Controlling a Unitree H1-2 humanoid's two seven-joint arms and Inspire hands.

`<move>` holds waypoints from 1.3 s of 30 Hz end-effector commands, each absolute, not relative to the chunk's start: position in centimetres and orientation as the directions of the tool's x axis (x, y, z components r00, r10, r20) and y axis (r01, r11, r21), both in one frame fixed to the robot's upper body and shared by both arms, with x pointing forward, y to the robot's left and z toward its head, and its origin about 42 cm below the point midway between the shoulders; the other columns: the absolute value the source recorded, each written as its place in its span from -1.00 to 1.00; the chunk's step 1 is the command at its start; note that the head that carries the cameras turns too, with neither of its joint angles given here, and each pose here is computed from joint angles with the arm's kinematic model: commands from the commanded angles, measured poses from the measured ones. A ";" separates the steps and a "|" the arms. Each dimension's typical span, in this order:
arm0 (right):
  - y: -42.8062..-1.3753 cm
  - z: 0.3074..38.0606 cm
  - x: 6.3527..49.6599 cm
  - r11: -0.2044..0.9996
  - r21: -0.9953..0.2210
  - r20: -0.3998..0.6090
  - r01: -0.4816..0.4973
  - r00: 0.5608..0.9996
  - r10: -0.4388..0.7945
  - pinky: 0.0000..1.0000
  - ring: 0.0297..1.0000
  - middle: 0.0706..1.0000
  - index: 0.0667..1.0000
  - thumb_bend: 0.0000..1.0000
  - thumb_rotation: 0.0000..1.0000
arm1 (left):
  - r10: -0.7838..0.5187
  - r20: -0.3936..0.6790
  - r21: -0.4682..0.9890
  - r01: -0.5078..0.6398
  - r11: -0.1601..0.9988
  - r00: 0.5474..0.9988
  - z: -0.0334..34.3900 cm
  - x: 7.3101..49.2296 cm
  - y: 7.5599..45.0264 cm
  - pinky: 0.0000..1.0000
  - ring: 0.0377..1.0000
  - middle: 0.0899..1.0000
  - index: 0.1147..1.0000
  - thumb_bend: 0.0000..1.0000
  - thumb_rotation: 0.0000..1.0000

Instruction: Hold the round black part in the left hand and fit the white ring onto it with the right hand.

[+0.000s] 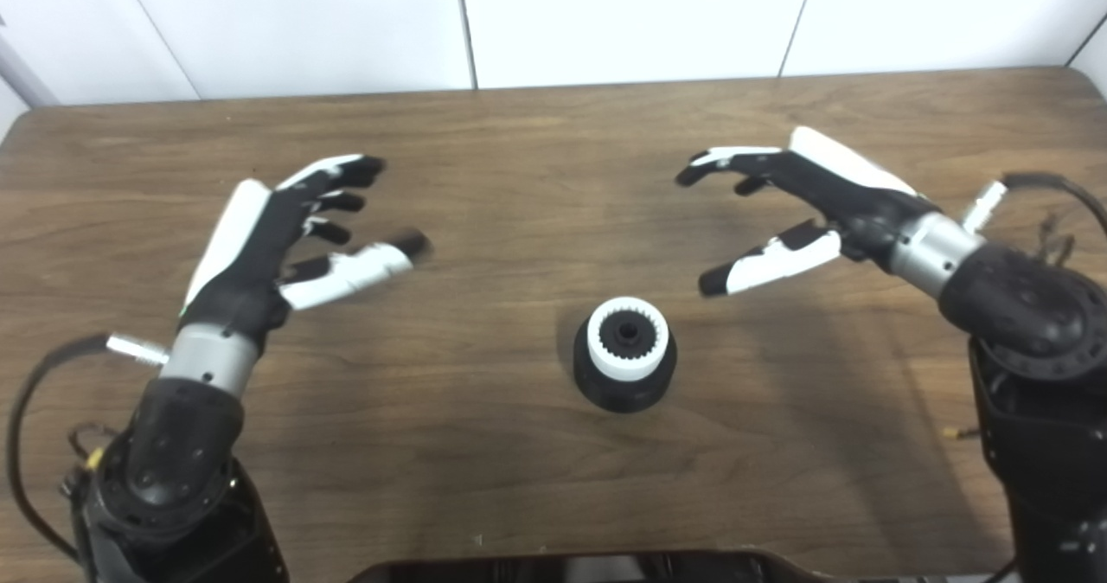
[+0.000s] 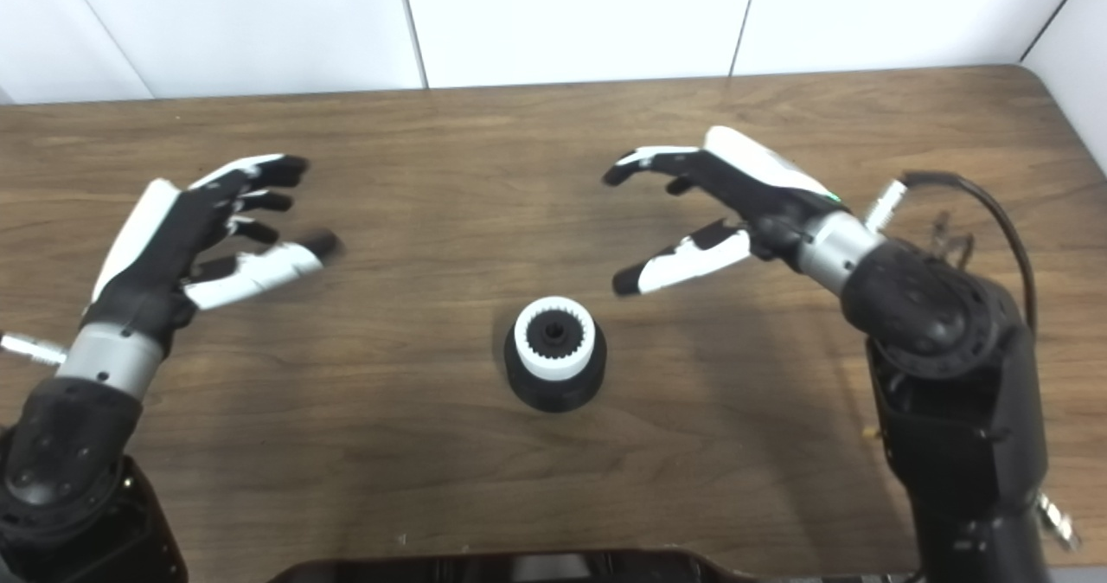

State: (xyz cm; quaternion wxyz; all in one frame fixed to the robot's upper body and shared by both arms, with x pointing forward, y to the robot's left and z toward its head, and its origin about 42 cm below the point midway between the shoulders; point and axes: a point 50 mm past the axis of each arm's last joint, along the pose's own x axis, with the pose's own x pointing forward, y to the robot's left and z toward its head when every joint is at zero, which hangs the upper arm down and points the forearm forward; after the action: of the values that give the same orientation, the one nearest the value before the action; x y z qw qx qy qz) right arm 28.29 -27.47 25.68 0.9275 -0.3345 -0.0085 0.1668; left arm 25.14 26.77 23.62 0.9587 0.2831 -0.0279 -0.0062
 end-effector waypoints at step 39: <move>-29.2 16.7 22.3 0.992 0.117 0.089 0.054 0.994 -0.065 1.00 1.00 1.00 1.00 0.27 1.00 | 0.184 0.192 -0.005 -0.186 0.982 0.964 15.5 23.8 30.9 1.00 1.00 1.00 1.00 0.24 1.00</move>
State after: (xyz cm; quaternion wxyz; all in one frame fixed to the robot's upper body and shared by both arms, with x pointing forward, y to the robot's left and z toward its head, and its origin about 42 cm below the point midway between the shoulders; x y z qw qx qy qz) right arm 22.90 -29.25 16.40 0.9977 0.0599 -0.0175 -0.0266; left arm 23.26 30.58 14.54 0.9943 -0.0054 -0.0576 0.0897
